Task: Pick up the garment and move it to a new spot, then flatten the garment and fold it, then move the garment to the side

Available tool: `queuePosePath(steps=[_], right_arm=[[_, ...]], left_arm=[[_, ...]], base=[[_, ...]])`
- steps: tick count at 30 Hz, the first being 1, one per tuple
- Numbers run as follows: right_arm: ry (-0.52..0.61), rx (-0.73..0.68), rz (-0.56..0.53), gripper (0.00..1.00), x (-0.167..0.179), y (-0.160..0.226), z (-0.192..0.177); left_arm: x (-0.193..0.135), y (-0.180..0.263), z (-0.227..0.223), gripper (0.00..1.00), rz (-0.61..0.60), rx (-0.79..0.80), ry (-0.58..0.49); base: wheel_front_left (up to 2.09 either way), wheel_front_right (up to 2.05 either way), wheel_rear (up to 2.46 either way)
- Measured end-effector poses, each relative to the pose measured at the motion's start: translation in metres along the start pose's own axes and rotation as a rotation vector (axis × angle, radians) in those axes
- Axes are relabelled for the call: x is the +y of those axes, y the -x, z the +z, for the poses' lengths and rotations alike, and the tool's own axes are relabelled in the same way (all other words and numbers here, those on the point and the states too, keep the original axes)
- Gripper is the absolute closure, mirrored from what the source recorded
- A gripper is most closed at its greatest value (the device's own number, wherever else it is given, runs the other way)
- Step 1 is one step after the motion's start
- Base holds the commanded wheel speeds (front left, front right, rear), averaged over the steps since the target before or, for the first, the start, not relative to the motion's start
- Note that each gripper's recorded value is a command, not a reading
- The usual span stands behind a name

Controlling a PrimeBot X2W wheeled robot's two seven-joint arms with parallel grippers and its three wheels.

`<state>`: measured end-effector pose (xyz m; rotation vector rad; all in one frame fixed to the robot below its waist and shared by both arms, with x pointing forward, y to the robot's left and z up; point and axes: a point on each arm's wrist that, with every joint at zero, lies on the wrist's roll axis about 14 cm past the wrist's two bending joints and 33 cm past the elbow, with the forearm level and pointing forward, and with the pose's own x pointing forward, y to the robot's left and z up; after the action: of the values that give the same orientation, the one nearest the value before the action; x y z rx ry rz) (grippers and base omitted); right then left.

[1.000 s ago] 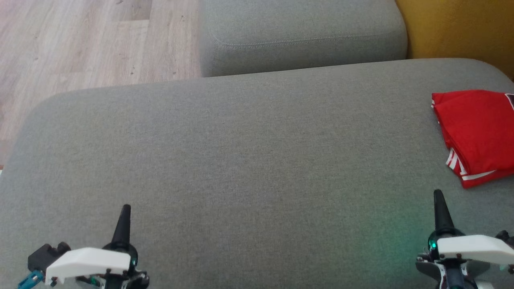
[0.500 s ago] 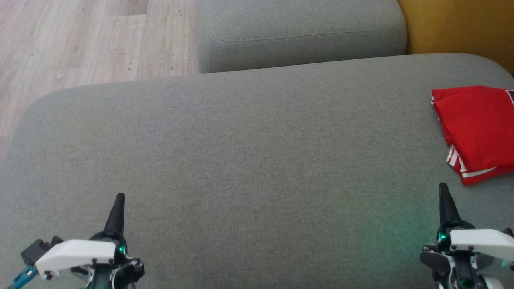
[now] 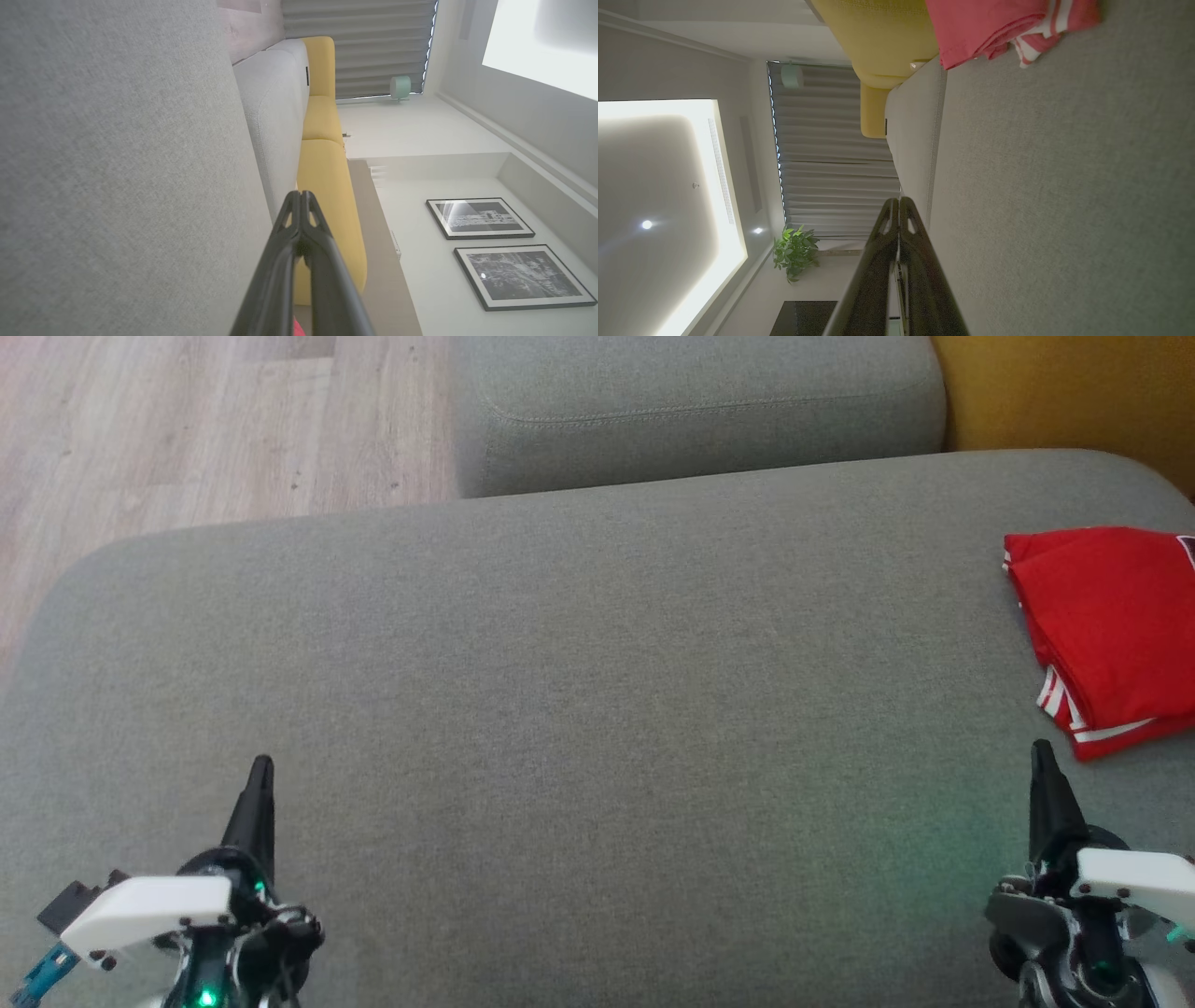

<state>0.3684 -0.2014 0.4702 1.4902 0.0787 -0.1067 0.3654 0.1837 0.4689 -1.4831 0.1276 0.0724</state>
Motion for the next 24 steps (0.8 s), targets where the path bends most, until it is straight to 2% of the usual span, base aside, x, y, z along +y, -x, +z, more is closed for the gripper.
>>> queuePosePath(steps=[8, 24], right_arm=[[-0.087, -0.011, 0.017, 1.0, 0.0051, -0.004, 0.0051], [-0.091, -0.007, 0.022, 1.0, 0.0066, -0.0048, 0.0054]], left_arm=[[-0.0074, -0.0066, 0.0048, 1.0, -0.032, -0.006, 0.091], [-0.0086, -0.0073, 0.0059, 1.0, -0.036, -0.01, 0.097]], base=[[0.0, 0.0, 0.0], [0.0, 0.0, 0.0]])
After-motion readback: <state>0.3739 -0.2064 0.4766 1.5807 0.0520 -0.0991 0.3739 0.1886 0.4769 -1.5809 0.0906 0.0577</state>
